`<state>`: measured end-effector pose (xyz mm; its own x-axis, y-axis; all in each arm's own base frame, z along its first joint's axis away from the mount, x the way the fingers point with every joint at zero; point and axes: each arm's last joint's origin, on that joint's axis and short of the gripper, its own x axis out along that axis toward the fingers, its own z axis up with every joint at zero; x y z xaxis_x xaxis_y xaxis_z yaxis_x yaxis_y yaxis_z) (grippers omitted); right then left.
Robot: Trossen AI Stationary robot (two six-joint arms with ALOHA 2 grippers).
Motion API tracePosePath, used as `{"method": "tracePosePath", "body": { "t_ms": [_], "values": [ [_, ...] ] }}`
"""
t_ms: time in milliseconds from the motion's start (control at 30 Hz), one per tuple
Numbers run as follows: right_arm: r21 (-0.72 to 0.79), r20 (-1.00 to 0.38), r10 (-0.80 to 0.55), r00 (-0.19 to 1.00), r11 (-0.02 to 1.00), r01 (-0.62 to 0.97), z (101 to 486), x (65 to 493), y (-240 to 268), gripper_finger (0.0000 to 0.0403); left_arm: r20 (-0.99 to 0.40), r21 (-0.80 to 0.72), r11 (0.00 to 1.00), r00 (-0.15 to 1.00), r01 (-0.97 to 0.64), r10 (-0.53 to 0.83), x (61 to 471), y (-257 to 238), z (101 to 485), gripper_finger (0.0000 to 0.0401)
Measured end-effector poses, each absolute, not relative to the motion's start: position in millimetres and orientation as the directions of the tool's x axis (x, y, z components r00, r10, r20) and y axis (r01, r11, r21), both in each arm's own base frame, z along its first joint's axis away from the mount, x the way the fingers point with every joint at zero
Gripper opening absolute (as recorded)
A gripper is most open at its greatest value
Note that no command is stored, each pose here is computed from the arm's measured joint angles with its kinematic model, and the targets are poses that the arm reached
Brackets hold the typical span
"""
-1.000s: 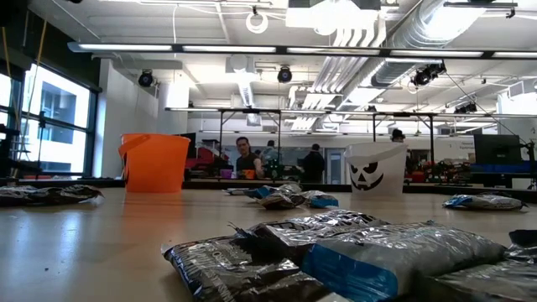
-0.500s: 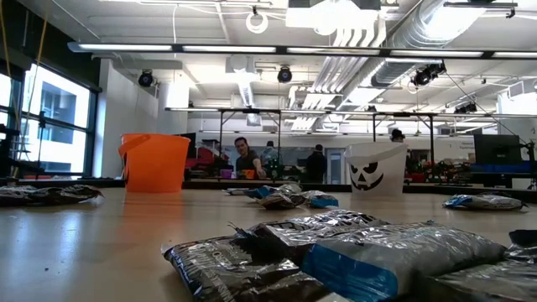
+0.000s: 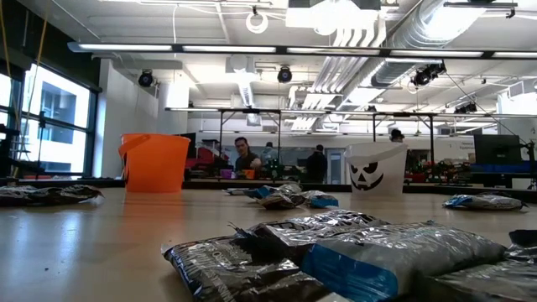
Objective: Sort candy
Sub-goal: Put the orange gummy into the white bucket
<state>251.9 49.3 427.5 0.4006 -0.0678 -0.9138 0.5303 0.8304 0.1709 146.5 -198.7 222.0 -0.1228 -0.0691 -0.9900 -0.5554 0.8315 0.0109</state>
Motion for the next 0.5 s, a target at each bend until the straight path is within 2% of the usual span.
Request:
{"method": "tracePosePath", "body": {
  "t_ms": [300,500],
  "values": [
    [0.193,-0.913,-0.071,0.401,0.792,0.579,427,252,49,0.0117,-0.989,-0.063,0.874,-0.087,-0.481,-0.119,154,-224,200,0.014],
    [0.213,-0.914,-0.063,0.4,0.764,0.609,427,252,49,0.0117,-0.99,0.0,0.892,-0.125,-0.452,-0.064,154,-234,181,0.014]
  ]
}}
